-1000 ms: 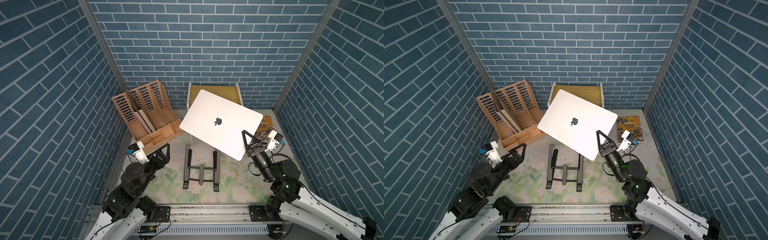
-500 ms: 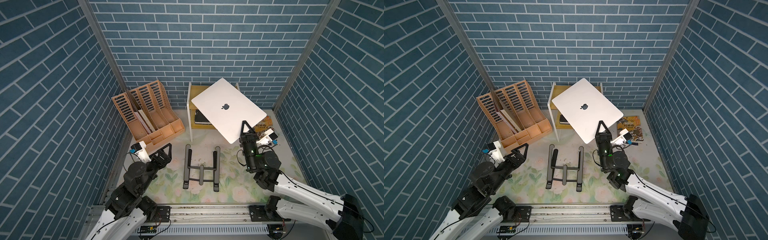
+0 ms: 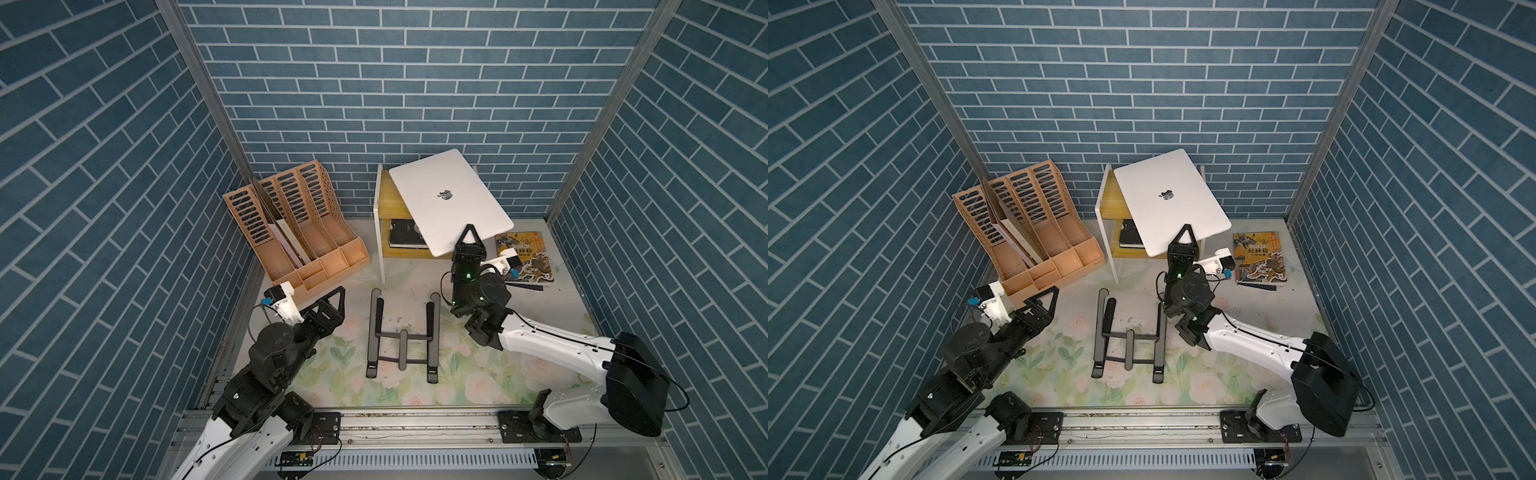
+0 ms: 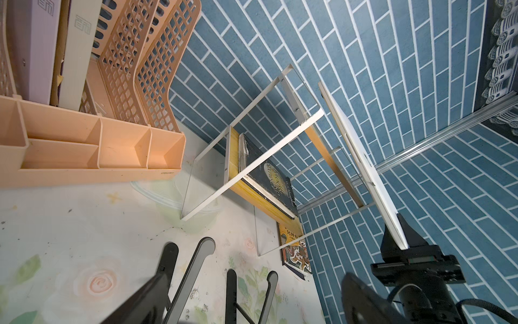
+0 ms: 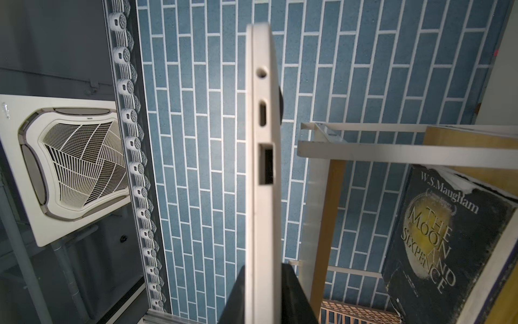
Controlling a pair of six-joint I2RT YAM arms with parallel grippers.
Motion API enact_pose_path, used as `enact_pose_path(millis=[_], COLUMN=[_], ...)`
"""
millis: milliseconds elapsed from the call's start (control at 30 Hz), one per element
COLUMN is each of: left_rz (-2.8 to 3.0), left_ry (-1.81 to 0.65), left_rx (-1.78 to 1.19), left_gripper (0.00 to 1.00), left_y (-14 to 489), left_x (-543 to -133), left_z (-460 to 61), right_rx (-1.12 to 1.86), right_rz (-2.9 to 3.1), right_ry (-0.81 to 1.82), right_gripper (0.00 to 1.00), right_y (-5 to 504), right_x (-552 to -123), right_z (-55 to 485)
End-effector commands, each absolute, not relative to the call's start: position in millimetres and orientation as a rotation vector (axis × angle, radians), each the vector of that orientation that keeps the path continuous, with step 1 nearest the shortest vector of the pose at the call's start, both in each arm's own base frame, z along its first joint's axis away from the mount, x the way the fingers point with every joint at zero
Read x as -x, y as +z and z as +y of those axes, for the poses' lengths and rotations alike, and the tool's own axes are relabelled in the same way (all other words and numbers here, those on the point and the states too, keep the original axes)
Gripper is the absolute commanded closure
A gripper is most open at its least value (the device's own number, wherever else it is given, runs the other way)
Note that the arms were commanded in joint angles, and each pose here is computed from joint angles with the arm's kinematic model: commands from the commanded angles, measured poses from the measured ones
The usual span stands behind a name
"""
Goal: Close the laptop lid and set it aside
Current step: Place the laptop on the shelf.
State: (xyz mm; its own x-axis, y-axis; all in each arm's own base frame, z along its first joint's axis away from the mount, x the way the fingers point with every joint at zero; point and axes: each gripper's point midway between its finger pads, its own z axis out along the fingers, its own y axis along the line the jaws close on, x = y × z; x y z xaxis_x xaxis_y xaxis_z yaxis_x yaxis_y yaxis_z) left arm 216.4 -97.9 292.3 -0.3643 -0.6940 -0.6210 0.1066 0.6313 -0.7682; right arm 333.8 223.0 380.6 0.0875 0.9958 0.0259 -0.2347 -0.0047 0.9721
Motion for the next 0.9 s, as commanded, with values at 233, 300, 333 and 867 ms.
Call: enact_pose_path(millis=[233,300,333,867], left_rz=[1.755,1.757,1.760,1.749], left_ry=[-0.871,-0.866,-0.865,-0.849], left_rx=[0.478,0.479,0.480,0.498], left_gripper=[0.00,0.00,0.00,0.00], left_y=[289,288,287,289], left_x=[-220,-221,-221,-221], left_z=[-97,-96,-96,-92], right_rx=[-1.248,-1.264,-1.269,-1.288], right_rz=[0.706,0.711,0.712,0.813], right_ry=[1.414,1.393,1.388,1.321], right_gripper=[1.00,0.99,0.97,0.74], right_y=[430,429,428,414], right_x=[-341,-343,-344,-367], right_z=[225,229,232,289])
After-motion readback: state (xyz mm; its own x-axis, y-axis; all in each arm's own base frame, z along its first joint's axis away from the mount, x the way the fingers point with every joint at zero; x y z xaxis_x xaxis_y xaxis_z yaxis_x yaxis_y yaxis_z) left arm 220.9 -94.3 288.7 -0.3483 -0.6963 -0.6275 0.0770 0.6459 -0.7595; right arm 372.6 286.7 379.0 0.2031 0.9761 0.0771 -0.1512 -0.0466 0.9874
